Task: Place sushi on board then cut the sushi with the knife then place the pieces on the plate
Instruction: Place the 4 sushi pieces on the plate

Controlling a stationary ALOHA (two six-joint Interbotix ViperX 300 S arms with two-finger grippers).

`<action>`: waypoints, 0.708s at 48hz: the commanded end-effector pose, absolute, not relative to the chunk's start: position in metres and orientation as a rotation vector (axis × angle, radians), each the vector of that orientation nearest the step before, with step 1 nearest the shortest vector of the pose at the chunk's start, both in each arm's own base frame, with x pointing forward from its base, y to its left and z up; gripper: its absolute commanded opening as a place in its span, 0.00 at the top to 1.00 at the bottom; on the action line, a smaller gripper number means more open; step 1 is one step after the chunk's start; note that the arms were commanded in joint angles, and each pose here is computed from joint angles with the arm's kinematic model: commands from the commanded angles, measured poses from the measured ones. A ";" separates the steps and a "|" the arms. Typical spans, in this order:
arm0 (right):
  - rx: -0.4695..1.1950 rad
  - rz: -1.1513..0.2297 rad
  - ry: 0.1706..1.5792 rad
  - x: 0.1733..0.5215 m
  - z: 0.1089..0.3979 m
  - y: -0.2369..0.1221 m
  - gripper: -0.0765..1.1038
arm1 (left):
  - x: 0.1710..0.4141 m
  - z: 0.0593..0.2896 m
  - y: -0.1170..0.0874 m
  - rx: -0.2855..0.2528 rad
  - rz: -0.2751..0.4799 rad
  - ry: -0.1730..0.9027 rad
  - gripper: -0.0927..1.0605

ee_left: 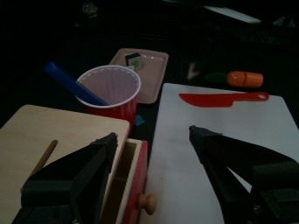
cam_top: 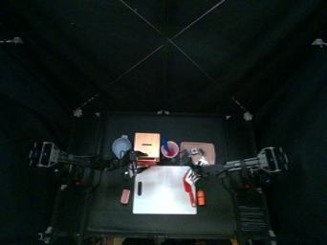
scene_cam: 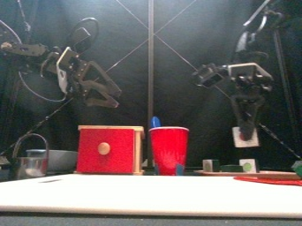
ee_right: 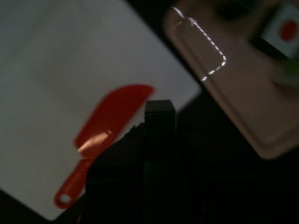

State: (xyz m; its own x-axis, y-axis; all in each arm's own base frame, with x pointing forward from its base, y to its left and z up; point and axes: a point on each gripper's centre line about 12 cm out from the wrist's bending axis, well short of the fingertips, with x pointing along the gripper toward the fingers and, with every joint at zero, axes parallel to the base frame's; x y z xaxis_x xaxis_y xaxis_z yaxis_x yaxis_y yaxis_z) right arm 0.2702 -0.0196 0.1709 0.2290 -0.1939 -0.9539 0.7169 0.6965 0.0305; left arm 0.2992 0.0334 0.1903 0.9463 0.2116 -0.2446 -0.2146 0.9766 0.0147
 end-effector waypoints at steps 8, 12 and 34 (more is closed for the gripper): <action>0.759 -0.960 1.074 0.189 0.160 -0.065 0.51 | 0.303 0.195 0.035 -0.009 0.222 0.228 0.07; 0.807 -1.057 1.023 0.178 0.155 -0.086 0.51 | 0.303 0.193 0.035 -0.006 0.221 0.233 0.07; 0.793 -1.130 0.955 0.179 0.124 -0.137 0.50 | 0.302 0.192 0.031 -0.007 0.209 0.239 0.07</action>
